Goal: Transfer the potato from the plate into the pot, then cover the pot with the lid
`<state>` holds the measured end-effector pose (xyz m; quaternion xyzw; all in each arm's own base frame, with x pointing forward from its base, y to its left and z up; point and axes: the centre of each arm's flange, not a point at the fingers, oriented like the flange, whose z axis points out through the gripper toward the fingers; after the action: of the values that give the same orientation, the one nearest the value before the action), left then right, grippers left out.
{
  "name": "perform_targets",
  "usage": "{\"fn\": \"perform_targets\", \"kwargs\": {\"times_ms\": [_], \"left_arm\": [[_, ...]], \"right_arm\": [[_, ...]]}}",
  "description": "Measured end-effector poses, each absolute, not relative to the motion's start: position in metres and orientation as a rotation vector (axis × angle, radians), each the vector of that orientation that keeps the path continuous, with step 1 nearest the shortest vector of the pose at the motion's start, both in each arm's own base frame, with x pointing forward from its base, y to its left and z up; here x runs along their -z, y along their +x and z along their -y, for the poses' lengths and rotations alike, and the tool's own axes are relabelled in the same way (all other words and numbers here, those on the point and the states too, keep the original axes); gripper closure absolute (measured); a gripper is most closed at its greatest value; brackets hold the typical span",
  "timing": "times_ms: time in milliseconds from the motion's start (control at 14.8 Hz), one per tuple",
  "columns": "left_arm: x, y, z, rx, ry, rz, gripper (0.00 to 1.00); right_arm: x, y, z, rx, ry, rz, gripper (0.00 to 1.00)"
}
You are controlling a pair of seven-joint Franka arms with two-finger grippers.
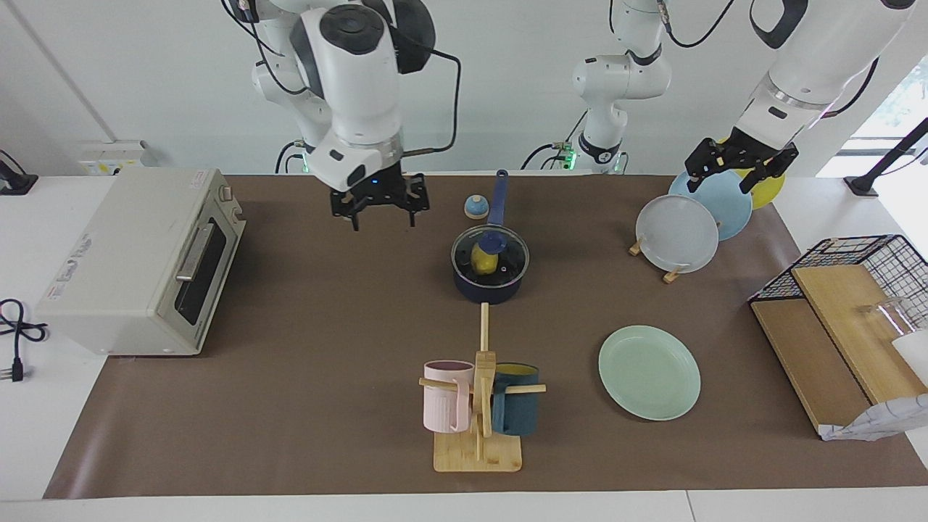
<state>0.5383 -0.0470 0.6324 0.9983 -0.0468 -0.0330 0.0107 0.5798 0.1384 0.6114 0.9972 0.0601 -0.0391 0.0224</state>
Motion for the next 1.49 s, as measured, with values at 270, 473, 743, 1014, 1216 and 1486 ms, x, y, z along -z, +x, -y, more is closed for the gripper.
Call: {"fn": "perform_targets", "kwargs": {"times_ms": [270, 473, 743, 1014, 1216, 1486], "left_arm": [[-0.632, 0.538, 0.047, 0.103, 3.115, 0.146, 0.0], [-0.632, 0.538, 0.047, 0.103, 3.115, 0.146, 0.0], [-0.632, 0.538, 0.047, 0.103, 3.115, 0.146, 0.0], [-0.632, 0.538, 0.047, 0.103, 3.115, 0.146, 0.0], [-0.632, 0.538, 0.047, 0.103, 3.115, 0.146, 0.0], [-0.632, 0.538, 0.047, 0.103, 3.115, 0.146, 0.0]], "right_arm": [[-0.611, 0.586, -0.095, 0.143, 3.092, -0.169, 0.0], [-0.609, 0.586, -0.093, 0.152, 3.089, -0.188, 0.0], [-0.619, 0.584, -0.066, 0.14, 3.093, -0.14, 0.0], [-0.623, 0.578, -0.057, 0.147, 3.091, -0.127, 0.0], [-0.62, 0.559, -0.045, 0.197, 3.078, -0.142, 0.0], [-0.626, 0.547, -0.039, 0.138, 3.074, -0.124, 0.0]]}}
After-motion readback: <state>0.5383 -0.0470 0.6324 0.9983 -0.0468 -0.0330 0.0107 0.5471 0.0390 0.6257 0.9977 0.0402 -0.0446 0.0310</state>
